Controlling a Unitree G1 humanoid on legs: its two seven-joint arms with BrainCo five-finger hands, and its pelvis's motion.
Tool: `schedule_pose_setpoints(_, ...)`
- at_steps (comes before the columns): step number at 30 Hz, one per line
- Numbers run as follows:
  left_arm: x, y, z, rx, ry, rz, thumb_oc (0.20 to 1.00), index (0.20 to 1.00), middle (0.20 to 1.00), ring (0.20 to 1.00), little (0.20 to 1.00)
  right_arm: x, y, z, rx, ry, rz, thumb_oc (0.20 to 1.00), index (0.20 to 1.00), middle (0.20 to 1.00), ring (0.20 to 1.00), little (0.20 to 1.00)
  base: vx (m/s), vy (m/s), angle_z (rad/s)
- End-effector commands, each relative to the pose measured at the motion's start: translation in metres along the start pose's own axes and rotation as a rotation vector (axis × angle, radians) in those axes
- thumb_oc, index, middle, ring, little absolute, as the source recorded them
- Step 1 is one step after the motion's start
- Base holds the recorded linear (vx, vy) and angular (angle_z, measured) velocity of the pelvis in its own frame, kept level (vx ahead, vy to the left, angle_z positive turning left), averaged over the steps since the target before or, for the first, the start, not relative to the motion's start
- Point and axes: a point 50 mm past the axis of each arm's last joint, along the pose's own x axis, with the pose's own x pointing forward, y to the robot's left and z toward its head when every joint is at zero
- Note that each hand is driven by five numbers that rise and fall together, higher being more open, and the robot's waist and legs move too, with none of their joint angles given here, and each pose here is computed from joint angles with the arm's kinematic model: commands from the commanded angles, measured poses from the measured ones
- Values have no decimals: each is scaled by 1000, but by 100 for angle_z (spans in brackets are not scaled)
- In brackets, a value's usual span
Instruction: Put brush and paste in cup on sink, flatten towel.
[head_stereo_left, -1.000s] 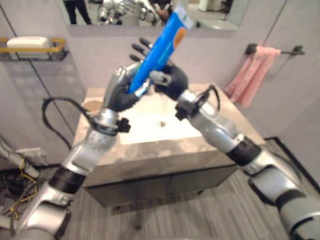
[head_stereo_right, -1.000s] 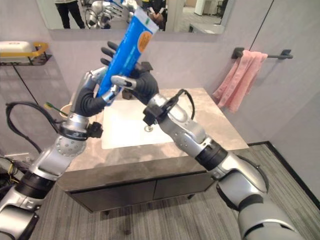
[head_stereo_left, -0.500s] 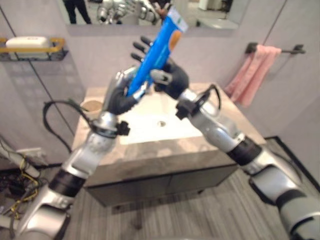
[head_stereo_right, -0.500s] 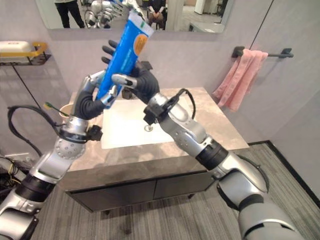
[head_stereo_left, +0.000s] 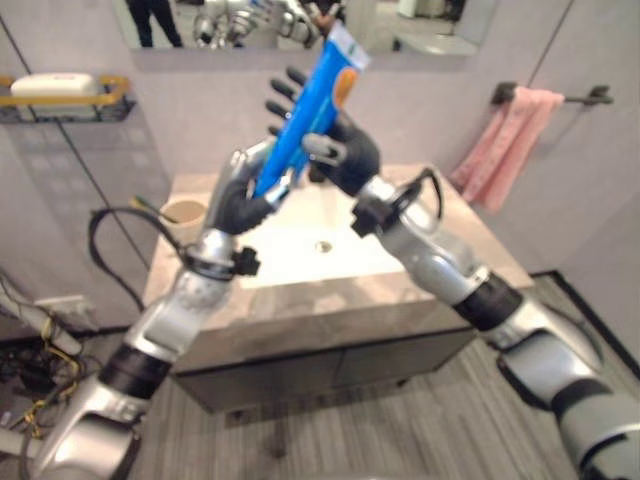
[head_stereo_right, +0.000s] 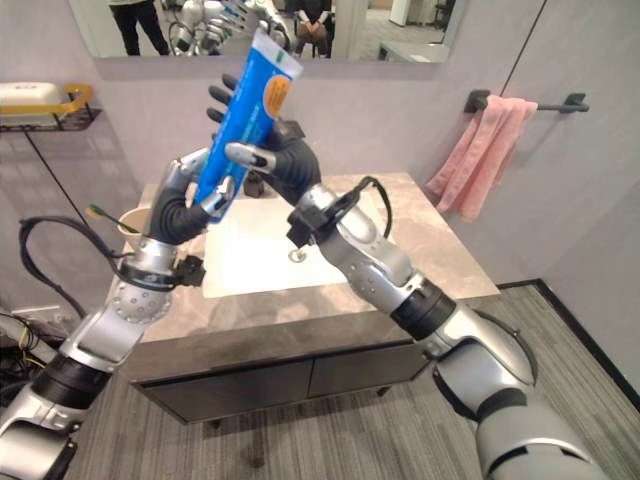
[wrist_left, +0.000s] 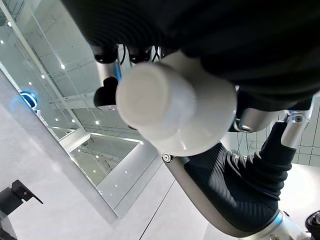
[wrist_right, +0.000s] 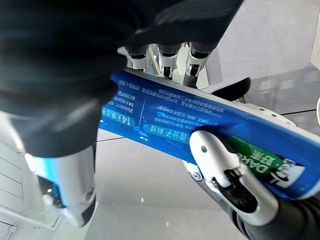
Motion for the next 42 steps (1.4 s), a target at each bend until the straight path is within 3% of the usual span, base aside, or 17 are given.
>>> schedule_pose_setpoints(1, 9, 5, 9, -22, -61, 2, 200, 200, 200, 200, 200, 28, 19, 59, -96, -233, 104, 1000, 1000, 1000, 1000, 1000, 0, 0, 0)
schedule_pose_setpoints(12, 5, 0, 4, -26, -30, -19, 200, 200, 200, 200, 200, 27, 19, 60, -94, -243, 94, 1000, 1000, 1000, 1000, 1000, 0, 0, 0)
schedule_pose_setpoints(13, 5, 0, 4, -26, -30, -19, 200, 200, 200, 200, 200, 27, 19, 60, -94, -244, 94, 950, 950, 950, 950, 950, 0, 0, 0)
schedule_pose_setpoints(14, 6, 0, 3, -25, -29, -19, 200, 200, 200, 200, 200, 27, 18, 60, -88, -248, 89, 567, 567, 567, 567, 567, 0, 0, 0)
schedule_pose_setpoints(15, 6, -1, 3, -27, -27, -20, 200, 200, 200, 200, 200, 27, 18, 60, -87, -249, 91, 517, 517, 517, 517, 517, 0, 0, 0)
schedule_pose_setpoints(16, 6, -1, 3, -28, -26, -22, 200, 200, 200, 200, 200, 26, 19, 59, -85, -250, 94, 213, 213, 213, 213, 213, 0, 0, 0)
schedule_pose_setpoints(35, 17, 22, 23, 33, -141, 114, 200, 200, 200, 200, 200, 13, 13, 62, -173, -256, 67, 200, 200, 200, 200, 200, 0, 0, 0)
schedule_pose_setpoints(36, 16, 23, 22, 37, -132, 130, 278, 278, 278, 278, 278, 12, 11, 63, -177, -263, 54, 200, 200, 200, 200, 200, 0, 0, 0)
schedule_pose_setpoints(38, 12, 27, 21, 51, -125, 153, 1000, 1000, 1000, 1000, 1000, 10, 9, 64, -185, -271, 39, 200, 200, 200, 200, 200, 0, 0, 0)
schedule_pose_setpoints(42, -2, 49, 23, 149, -127, 229, 1000, 1000, 1000, 1000, 1000, 7, 1, 68, -214, -292, -15, 200, 200, 200, 200, 200, -2, -5, 2)
